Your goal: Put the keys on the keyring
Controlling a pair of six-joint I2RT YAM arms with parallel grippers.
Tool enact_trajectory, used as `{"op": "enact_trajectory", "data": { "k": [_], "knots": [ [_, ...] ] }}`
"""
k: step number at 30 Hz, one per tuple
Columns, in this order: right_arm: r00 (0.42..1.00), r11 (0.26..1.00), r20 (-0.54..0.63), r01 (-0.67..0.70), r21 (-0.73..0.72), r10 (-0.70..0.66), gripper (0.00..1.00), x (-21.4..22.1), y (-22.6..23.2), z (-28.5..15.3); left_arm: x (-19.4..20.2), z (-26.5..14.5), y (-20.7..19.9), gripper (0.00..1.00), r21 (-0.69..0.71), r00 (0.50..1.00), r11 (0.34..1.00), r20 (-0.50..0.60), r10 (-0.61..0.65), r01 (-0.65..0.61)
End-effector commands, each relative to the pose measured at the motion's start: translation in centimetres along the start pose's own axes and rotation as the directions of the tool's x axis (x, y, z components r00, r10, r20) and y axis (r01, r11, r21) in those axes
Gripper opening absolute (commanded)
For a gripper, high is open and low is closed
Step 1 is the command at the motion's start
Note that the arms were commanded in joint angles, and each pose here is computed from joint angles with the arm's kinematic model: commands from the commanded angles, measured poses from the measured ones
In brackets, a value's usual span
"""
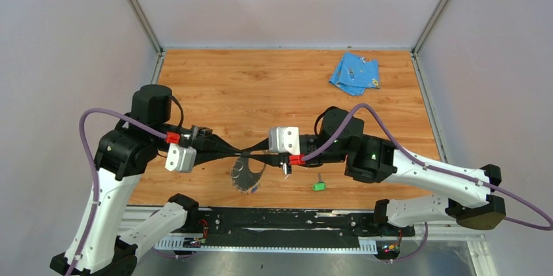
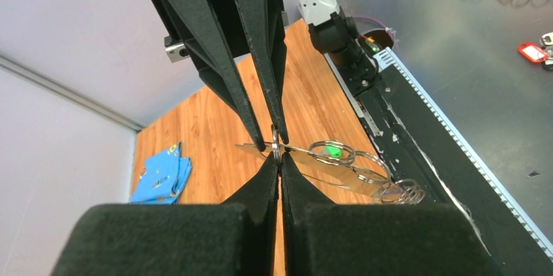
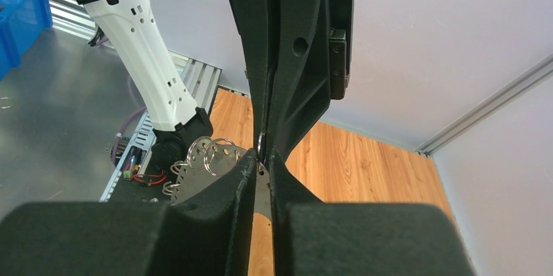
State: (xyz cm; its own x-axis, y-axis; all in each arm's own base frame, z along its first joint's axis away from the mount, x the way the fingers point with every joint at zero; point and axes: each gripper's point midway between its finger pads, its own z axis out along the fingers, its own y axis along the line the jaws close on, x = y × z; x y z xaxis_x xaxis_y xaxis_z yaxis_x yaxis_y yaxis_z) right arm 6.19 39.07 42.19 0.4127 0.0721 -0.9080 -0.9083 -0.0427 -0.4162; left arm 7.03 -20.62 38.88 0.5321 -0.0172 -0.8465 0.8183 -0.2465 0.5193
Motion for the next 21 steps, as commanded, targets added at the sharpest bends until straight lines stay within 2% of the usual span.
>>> {"op": "enact_trajectory", "data": {
  "k": [1,4,11,12,14,16,18,21],
  "knots": [
    [1.000,0.997,0.011,0.025,0.074,-0.026,0.10,-1.5,-1.8,-0.1,-1.0,0.2,-0.2,0.00,0.021,0.999,1.000,0.046,0.015,-0.016],
    [0.999,0.997,-0.036,0.009,0.073,-0.007,0.01,-0.6,-1.8,0.1,-0.9,0.2,-0.1,0.00,0.023,0.999,1.000,0.048,0.017,-0.018],
    [0.991,0.994,-0.123,-0.044,0.100,0.057,0.00,0.7,-2.2,-0.2,-0.7,0.3,-0.2,0.00,0.023,0.998,0.999,0.047,0.031,-0.032],
    [0.990,0.992,-0.127,-0.054,0.111,0.068,0.01,0.8,-2.3,-0.3,-0.6,0.3,-0.3,0.06,0.022,0.999,0.999,0.042,0.030,-0.031],
    [0.990,0.990,-0.112,-0.069,0.126,0.084,0.01,0.7,-2.4,-0.7,-0.4,0.2,-0.6,0.33,0.018,0.999,1.000,0.031,0.023,-0.023],
    [0.995,0.985,-0.047,-0.079,0.154,0.087,0.00,0.3,-2.4,-1.2,-0.1,0.1,-0.9,0.42,0.013,1.000,1.000,0.020,0.008,-0.008],
    [0.995,0.975,0.063,-0.092,0.202,0.080,0.00,-0.9,-2.9,-2.0,0.1,0.0,-1.3,0.60,0.006,1.000,1.000,0.005,-0.008,0.008],
    [0.985,0.955,0.139,-0.137,0.261,0.103,0.01,-2.0,-4.1,-3.3,0.8,-0.3,-1.5,0.65,-0.020,0.999,0.999,-0.042,-0.029,0.028]
  ]
}}
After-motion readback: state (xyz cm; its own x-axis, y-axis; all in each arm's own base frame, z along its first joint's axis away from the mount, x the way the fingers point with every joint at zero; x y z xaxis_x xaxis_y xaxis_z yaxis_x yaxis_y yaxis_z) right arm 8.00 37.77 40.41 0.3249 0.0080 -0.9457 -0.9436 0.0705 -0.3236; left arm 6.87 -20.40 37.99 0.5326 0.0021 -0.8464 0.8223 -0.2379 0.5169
